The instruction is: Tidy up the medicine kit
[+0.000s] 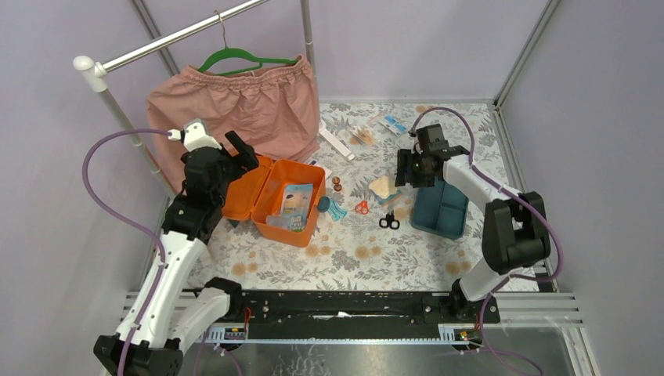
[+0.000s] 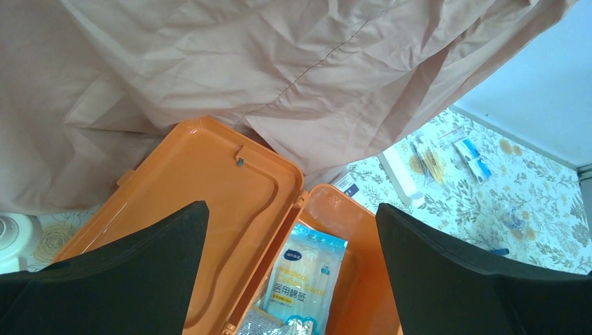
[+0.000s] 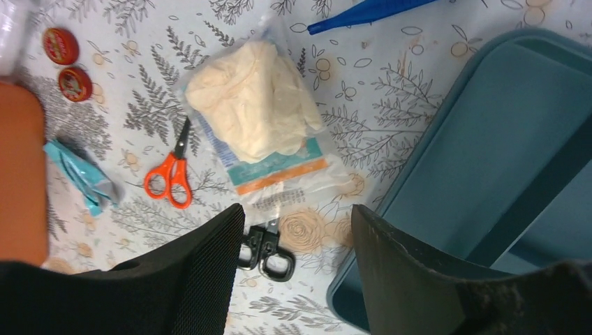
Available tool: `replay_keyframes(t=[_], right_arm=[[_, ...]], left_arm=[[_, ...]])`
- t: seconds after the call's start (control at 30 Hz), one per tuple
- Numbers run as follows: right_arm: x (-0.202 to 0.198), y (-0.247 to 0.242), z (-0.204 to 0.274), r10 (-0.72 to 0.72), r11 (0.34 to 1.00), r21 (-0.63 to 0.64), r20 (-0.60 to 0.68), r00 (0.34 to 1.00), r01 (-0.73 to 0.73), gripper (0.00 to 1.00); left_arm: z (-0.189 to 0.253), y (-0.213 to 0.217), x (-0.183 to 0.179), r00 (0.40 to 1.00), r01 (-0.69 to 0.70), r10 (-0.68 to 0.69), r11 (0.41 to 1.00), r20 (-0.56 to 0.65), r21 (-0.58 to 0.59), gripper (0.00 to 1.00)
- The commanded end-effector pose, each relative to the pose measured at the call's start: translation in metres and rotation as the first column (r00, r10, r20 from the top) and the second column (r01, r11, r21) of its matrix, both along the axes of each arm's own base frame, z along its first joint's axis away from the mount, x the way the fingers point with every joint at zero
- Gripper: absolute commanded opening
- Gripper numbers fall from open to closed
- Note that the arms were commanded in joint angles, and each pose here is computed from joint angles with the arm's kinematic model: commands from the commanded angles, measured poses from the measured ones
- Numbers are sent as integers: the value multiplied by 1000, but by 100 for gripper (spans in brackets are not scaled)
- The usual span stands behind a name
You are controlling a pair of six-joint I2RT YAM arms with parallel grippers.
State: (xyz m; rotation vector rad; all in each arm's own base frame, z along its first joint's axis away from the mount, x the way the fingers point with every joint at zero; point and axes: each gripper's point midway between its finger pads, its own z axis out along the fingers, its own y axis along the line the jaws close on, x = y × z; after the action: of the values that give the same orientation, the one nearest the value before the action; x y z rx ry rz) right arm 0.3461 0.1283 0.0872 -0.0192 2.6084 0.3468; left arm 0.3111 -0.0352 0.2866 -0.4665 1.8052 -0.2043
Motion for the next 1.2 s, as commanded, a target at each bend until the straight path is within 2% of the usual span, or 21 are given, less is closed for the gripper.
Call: replay_keyframes(t=[0.0,0.23,0.4,0.63,0.97,1.17], right_arm=[[10,4,3,154,988,-22,-22,988,-154,65],[23,-3,-27,184,981,-51,-82,979,-189,63],[33,-10,-44,211,974,-67,-88,973,-218,66],[40,-10,-53,228,973,3,-92,969,-229,66],[19,4,-68,240,968,114,-178,955,-222,62],[-7,7,-71,194,974,162,-242,951,-157,56]], left_arm=[[-11,-8,7,999,42,-42,999,-19,19,99],[-26,-7,10,996,42,-38,998,-79,45,99],[-35,-9,13,993,54,-48,997,-110,51,99],[-37,-9,14,992,54,-47,997,-118,57,99],[-37,-12,13,992,63,-55,996,-116,61,99],[-35,-14,11,992,68,-61,996,-111,60,99]])
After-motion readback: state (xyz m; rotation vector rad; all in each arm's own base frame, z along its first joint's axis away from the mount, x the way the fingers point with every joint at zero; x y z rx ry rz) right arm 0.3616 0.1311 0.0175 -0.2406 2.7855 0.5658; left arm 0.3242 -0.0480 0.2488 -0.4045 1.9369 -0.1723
